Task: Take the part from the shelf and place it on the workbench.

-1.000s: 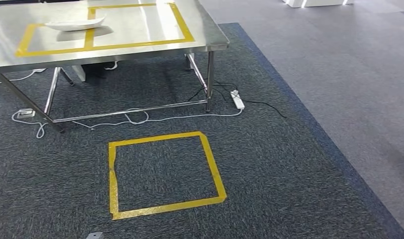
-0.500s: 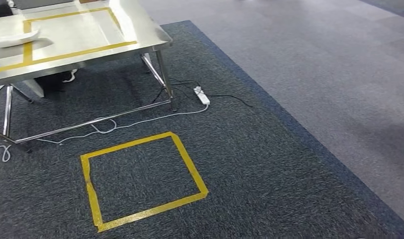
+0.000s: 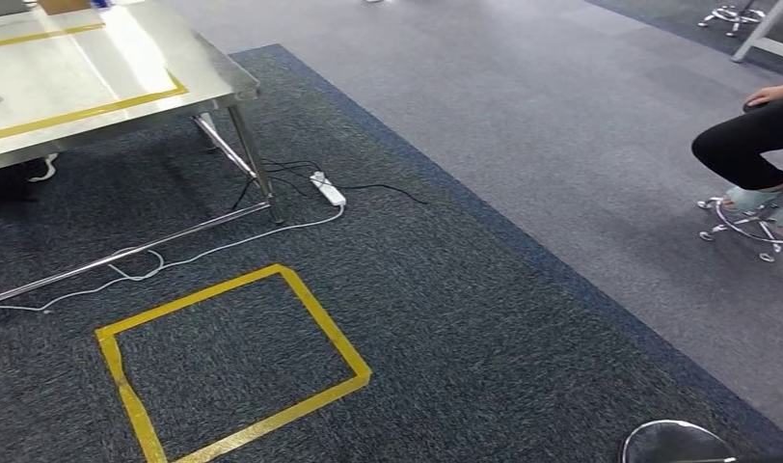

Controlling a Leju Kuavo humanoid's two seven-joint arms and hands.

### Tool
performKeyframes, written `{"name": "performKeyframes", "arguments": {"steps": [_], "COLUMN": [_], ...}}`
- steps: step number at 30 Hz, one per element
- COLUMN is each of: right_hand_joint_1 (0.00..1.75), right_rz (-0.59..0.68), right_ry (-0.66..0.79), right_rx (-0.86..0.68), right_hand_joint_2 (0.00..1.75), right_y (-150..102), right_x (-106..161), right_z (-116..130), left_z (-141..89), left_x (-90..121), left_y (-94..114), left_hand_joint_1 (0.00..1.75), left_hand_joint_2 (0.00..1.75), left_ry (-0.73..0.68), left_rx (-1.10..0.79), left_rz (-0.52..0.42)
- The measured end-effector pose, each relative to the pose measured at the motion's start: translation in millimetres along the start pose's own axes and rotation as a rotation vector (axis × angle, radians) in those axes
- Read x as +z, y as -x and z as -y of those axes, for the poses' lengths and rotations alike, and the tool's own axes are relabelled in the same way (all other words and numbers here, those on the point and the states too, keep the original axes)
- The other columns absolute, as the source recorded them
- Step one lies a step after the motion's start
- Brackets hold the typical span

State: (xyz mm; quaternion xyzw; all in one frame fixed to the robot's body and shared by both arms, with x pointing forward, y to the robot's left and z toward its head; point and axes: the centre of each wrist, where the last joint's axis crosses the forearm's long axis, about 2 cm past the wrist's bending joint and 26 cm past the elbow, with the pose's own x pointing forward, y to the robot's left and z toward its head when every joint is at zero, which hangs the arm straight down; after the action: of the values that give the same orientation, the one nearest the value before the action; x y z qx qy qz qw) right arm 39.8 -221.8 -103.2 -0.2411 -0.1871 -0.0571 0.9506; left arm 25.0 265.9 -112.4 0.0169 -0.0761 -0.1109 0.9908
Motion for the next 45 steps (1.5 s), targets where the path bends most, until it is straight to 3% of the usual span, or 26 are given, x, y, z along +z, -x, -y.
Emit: {"name": "performKeyframes", "arguments": {"steps": [23,38,45], "right_hand_joint_1": [0.00,0.00,0.00], "right_rz": [-0.065,-0.079,-0.081], "right_ry": [-0.028,-0.041,-0.061], "right_rx": [-0.031,-0.017,-0.004], "right_hand_joint_2": [0.00,0.00,0.00], "right_y": [0.3,1.8,0.1], "right_x": [-2.9,-2.6,-3.2], "right_z": [3.3,3.4,3.0], "left_z": [15.9,26.8,26.1], "left_x": [1.1,2.2,2.0], "left_y": [-5.6,-11.3,-12.9], "left_hand_joint_1": [0.00,0.00,0.00], "left_hand_joint_2": [0.00,0.00,0.00], "left_ry": [0.058,0.139,0.107], "left_rx": [-0.059,-0.009,-0.030], "left_rz": [0.043,0.028,0.011]}}
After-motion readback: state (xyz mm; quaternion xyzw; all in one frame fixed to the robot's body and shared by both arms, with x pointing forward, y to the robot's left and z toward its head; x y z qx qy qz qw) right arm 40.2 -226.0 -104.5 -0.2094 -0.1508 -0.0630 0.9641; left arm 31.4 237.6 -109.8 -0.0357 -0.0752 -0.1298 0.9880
